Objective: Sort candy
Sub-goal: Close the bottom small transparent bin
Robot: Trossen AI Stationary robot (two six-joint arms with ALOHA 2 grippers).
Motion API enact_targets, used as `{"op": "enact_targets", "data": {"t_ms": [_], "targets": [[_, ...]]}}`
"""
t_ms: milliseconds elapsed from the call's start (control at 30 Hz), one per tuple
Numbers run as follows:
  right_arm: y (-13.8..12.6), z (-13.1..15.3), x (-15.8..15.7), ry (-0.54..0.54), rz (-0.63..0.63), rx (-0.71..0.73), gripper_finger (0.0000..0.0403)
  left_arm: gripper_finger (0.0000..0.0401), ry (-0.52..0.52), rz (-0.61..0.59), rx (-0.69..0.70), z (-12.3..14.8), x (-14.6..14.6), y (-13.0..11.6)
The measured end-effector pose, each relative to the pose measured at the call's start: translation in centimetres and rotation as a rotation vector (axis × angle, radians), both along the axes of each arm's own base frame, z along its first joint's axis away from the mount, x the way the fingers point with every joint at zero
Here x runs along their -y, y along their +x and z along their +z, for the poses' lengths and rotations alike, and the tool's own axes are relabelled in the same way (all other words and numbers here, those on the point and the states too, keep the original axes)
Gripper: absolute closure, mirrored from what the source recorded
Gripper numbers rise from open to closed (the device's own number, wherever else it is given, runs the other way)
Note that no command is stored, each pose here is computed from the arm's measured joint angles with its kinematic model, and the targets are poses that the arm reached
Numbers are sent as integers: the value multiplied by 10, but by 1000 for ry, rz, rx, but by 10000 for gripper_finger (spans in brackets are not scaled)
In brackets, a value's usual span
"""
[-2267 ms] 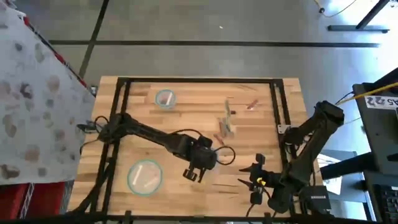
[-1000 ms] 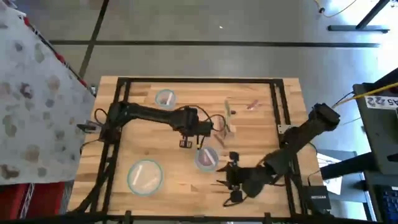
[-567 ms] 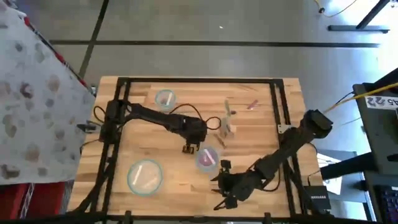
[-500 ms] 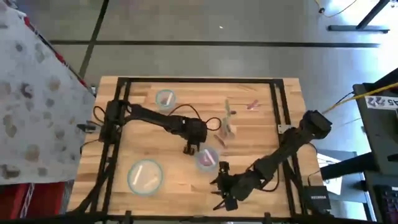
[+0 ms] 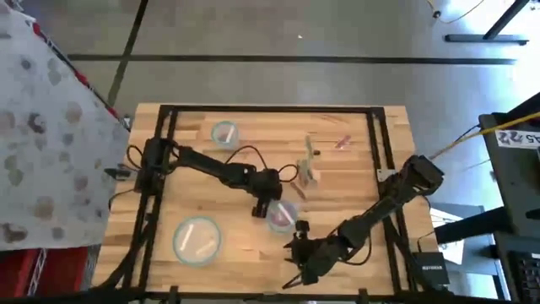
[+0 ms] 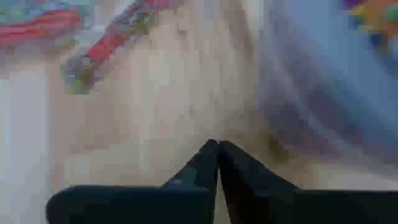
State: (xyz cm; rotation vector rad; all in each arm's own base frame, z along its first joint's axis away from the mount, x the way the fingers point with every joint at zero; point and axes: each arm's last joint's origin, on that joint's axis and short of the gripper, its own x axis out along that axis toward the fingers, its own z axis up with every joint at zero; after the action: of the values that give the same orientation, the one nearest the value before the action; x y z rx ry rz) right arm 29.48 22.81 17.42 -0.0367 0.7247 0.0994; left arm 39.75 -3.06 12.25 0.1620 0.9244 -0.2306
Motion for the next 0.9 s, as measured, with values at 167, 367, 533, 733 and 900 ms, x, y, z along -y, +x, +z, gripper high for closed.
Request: {"op": "enact_targets", "data": {"t_ms": [167,367,533,733,900], "targets": [[-2,-2,3,-38,-29,-11,242,401,-19,-17,16,0,14,0],[-2,-2,3,-52,-46,-2,242,401,-38,-43,26,1,30,-1],[-2,-2,4,-61,-48,-14,242,401,-41,-52,25,1,41,-2],[-3,-2,4,-59,-34,-27,242,401,-56,-69,49,2,54,-3],[-5,-1,4,-40,-6,-54,242,401,-28,-59,57,2,62,-5]]}}
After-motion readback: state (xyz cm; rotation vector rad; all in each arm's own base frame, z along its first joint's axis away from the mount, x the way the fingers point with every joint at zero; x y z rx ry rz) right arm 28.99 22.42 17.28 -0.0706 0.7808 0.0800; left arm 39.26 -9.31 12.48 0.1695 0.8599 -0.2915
